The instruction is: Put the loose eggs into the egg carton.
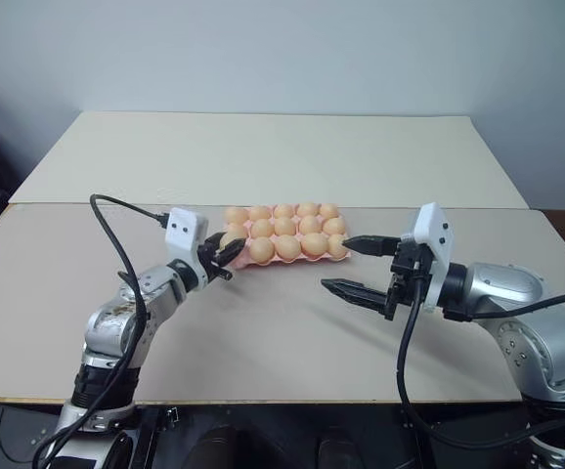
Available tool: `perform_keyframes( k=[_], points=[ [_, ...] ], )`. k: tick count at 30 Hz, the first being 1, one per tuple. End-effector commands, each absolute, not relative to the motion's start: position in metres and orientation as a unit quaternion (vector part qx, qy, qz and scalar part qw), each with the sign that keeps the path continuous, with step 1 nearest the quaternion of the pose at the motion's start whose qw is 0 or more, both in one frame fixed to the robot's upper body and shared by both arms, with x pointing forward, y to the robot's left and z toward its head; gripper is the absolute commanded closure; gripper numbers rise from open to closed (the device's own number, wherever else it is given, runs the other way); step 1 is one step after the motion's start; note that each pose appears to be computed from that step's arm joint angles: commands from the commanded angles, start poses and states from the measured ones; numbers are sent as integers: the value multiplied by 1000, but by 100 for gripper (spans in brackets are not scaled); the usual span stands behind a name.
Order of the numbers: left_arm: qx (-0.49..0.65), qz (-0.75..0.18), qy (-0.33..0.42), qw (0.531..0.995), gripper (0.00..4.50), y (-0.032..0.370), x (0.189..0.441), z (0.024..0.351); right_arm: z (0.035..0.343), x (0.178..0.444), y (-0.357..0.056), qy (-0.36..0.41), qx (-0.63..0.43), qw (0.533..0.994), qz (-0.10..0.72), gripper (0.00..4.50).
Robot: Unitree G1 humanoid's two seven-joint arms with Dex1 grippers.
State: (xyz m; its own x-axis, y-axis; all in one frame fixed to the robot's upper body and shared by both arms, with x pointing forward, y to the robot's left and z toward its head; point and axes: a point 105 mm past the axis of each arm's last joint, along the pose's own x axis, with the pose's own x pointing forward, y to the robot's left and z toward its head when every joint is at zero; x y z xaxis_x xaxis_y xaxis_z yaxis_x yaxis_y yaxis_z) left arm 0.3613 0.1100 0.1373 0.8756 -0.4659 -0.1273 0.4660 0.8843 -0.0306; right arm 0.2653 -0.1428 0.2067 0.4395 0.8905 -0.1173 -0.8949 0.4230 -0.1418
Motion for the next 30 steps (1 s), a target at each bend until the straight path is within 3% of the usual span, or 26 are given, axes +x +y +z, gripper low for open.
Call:
perform_keyframes(
  k=[1, 9, 10, 16, 30],
  points=[
    [7, -242, 48, 969, 301, 105, 363, 144, 219, 261, -143, -12, -105, 843, 528, 0],
    [8, -239, 54, 970, 301, 105, 362, 140, 219, 261, -143, -11, -105, 843, 528, 0],
    [8, -239, 54, 970, 229, 106, 362, 140, 219, 261, -143, -10, -105, 842, 528, 0],
    [6, -233, 46, 971, 47, 110, 360, 144, 218, 261, -142, -10, -105, 841, 530, 0],
    [-7, -235, 12, 972, 47, 127, 348, 161, 218, 262, -140, -10, -104, 839, 534, 0]
  ],
)
